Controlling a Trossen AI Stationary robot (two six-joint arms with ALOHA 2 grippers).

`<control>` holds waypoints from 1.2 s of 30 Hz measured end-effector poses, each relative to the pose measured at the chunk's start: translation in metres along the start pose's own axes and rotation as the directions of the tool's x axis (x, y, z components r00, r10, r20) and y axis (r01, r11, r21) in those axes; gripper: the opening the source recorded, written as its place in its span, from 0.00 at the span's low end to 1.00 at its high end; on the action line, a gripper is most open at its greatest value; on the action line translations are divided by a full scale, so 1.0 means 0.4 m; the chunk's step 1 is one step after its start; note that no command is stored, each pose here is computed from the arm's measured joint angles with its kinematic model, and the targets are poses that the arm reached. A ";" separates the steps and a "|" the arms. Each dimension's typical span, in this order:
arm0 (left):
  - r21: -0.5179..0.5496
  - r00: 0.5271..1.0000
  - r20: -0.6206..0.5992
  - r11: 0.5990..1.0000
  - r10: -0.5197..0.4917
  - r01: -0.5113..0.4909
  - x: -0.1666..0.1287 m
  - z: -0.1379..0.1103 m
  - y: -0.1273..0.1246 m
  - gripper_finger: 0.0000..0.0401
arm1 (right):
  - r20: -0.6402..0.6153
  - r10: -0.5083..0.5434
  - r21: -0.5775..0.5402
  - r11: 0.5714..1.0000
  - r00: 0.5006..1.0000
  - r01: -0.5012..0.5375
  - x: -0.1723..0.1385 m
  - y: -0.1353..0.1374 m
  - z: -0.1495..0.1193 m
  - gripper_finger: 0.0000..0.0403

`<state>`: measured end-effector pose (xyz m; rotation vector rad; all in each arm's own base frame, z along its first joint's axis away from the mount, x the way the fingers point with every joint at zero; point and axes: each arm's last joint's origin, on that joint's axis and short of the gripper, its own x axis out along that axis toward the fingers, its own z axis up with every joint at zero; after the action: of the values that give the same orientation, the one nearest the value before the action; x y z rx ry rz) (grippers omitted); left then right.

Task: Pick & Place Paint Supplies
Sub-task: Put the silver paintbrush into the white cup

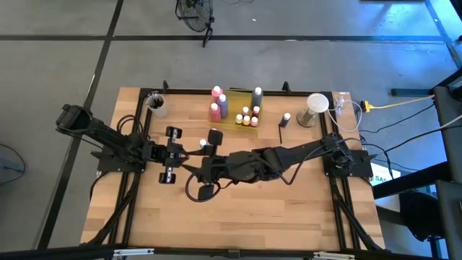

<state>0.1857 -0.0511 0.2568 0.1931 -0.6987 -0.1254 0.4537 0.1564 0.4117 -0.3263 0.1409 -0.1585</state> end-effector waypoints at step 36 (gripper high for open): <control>0.002 0.997 -0.078 1.000 0.024 -0.024 -0.001 -0.012 -0.001 0.13 | -0.069 0.002 -0.044 0.999 0.998 -0.005 0.017 -0.026 -0.026 0.04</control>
<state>0.1884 -0.0506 0.2529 0.1890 -0.6227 -0.0939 0.4575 0.1424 0.4047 -0.3644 0.2130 -0.1636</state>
